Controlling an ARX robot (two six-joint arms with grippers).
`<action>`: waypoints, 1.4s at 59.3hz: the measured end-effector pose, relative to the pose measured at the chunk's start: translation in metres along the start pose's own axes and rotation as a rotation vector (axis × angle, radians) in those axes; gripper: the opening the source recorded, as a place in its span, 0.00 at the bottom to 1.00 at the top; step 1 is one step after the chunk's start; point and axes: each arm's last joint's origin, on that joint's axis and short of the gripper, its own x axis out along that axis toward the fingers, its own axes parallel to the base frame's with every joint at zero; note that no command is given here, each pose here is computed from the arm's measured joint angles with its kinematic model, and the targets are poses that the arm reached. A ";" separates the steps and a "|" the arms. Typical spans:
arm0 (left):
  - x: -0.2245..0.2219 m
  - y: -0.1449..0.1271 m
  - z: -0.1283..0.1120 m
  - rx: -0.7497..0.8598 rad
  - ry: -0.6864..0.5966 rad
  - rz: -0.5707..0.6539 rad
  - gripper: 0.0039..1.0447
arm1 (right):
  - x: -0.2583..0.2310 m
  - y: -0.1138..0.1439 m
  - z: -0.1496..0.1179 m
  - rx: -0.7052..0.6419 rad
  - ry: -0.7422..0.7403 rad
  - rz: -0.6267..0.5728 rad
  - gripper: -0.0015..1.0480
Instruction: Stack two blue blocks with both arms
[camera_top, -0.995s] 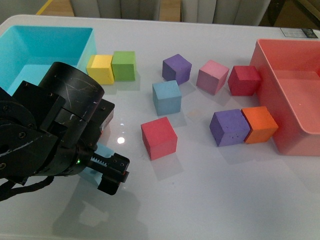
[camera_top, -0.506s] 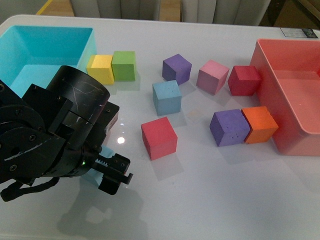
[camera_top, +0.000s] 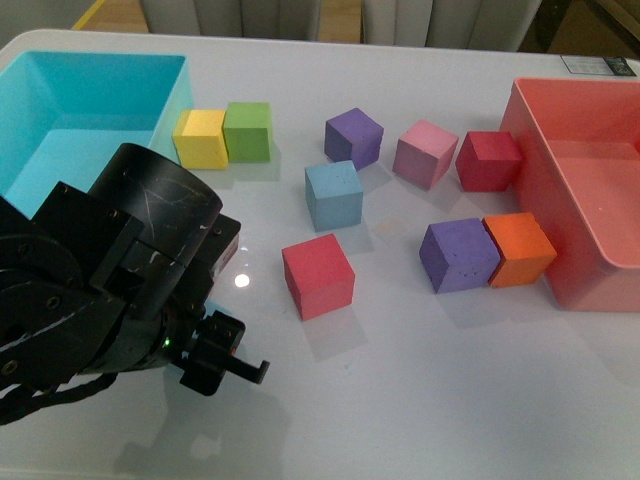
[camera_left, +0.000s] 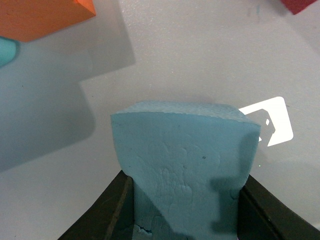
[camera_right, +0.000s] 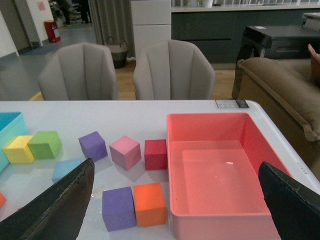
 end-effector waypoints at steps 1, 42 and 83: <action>-0.002 0.000 0.000 0.000 -0.003 -0.005 0.40 | 0.000 0.000 0.000 0.000 0.000 0.000 0.91; -0.048 -0.016 0.149 0.114 -0.201 -0.039 0.38 | 0.000 0.000 0.000 0.000 0.000 0.000 0.91; 0.006 -0.039 0.205 0.177 -0.151 -0.031 0.38 | 0.000 0.000 0.000 0.000 0.000 0.000 0.91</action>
